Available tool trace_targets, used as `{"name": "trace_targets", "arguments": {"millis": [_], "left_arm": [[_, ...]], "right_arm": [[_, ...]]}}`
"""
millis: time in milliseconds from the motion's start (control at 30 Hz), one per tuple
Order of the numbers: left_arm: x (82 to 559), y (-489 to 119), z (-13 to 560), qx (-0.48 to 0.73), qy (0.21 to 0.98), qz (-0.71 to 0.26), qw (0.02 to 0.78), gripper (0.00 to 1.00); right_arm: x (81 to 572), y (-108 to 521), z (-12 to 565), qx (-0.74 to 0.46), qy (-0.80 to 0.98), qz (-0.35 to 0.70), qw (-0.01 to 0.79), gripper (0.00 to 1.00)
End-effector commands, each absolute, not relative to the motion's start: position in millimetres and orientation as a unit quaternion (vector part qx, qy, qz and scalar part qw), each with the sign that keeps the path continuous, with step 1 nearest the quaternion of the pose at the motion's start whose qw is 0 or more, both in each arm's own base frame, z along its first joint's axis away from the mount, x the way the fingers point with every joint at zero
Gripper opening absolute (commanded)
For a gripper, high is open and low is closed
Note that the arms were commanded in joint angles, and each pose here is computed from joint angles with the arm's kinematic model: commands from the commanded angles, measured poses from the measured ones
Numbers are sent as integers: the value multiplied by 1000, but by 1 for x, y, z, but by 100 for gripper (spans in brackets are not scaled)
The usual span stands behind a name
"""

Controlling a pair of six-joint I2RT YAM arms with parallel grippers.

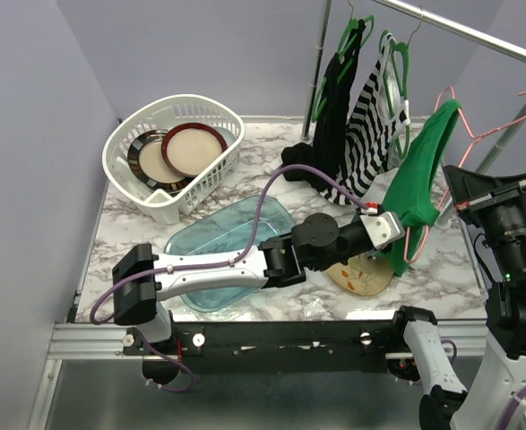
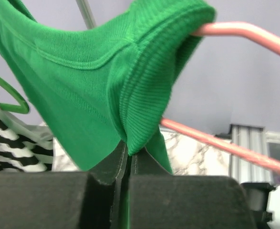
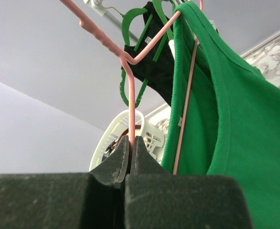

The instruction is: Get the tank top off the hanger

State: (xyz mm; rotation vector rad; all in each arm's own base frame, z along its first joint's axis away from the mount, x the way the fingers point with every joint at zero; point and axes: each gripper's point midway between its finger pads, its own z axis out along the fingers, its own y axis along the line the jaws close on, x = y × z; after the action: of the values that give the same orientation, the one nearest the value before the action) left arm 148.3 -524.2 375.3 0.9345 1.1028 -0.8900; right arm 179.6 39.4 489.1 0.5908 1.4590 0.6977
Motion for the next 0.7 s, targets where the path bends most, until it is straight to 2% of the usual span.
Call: {"name": "trace_targets", "arguments": {"millis": [0,400,667], "left_arm": [[147,-499,393,399,496,-380,671,0],[124,-466,413,410,474,-415,660,0],[100,-452,404,440,462,-448,627,0]], "right_arm": [[186,28,505,245,619,278,693,1],[215,2,483,286,616,237,694,1],[225,-13,483,323,602,221,696,1]]}}
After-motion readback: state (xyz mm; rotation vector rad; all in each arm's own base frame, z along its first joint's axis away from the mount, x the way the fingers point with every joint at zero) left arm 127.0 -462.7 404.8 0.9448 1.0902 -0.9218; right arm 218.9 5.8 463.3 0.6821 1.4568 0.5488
